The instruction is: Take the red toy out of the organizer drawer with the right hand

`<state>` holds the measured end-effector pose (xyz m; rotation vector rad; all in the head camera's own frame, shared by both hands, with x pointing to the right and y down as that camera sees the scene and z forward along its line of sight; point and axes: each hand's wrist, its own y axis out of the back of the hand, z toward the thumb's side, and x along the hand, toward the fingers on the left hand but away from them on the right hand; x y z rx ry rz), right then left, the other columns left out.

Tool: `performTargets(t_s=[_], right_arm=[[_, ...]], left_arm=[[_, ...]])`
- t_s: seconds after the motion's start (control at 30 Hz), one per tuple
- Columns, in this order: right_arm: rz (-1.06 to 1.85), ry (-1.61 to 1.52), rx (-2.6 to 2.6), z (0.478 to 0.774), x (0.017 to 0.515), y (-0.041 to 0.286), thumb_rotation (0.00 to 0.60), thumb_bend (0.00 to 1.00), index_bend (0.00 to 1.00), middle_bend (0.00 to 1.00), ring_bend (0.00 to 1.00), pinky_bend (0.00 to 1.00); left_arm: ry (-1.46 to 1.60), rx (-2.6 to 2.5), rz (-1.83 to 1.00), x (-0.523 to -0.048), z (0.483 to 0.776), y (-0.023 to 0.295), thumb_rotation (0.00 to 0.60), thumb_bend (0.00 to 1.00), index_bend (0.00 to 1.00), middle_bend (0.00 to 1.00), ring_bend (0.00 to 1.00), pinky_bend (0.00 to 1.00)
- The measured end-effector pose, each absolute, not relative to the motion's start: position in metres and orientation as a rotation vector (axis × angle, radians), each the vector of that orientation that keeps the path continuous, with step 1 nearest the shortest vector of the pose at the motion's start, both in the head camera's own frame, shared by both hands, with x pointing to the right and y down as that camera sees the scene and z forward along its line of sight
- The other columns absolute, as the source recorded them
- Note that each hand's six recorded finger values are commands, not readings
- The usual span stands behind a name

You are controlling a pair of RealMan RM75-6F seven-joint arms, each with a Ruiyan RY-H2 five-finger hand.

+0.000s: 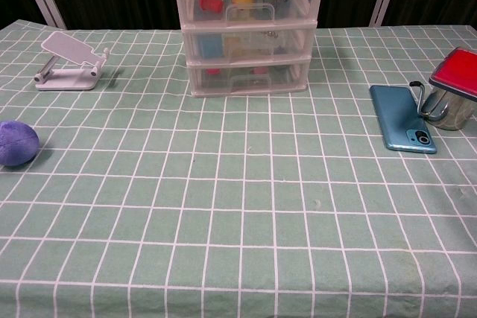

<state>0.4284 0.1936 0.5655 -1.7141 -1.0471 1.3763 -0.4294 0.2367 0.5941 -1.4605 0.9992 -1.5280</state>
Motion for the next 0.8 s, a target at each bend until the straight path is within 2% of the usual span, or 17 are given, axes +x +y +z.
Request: performTargets(t_s=[0.33,0.47,0.53,0.63,0.73,0.8], right_arm=[[1.311,-1.098,-1.681,0.565,0.421,0.191,0.600,0.22,0.00,0.09,0.00,0.05],[1.259,-1.136,-1.700,0.566,0.411,0.189,0.600,0.23,0.00,0.16,0.01,0.08],[1.213,-1.162,-1.738,0.571,0.399,0.185,0.600,0.23,0.00,0.25,0.07,0.19],[1.146,-1.192,-1.831,0.582,0.378,0.176,0.600,0.24,0.00,0.45,0.30,0.41],[1.083,-1.231,-1.968,0.597,0.353,0.165,0.600,0.30,0.03,0.58,0.46,0.55],[1.045,-1.264,-2.066,0.607,0.337,0.158,0.600,0.32,0.05,0.64,0.52,0.60]], left_arm=[[1.011,-1.467,-1.521,-0.429,0.593,0.238,0.600,0.00,0.28,0.19,0.14,0.21],[1.029,-1.471,-1.509,-0.428,0.591,0.239,0.600,0.00,0.28,0.19,0.14,0.21],[1.032,-1.472,-1.504,-0.427,0.590,0.239,0.600,0.00,0.28,0.19,0.14,0.21],[1.038,-1.475,-1.494,-0.427,0.589,0.240,0.600,0.00,0.28,0.19,0.14,0.21],[1.049,-1.472,-1.487,-0.428,0.586,0.241,0.600,0.00,0.28,0.19,0.14,0.21],[1.059,-1.469,-1.487,-0.430,0.584,0.243,0.600,0.00,0.28,0.19,0.14,0.21]])
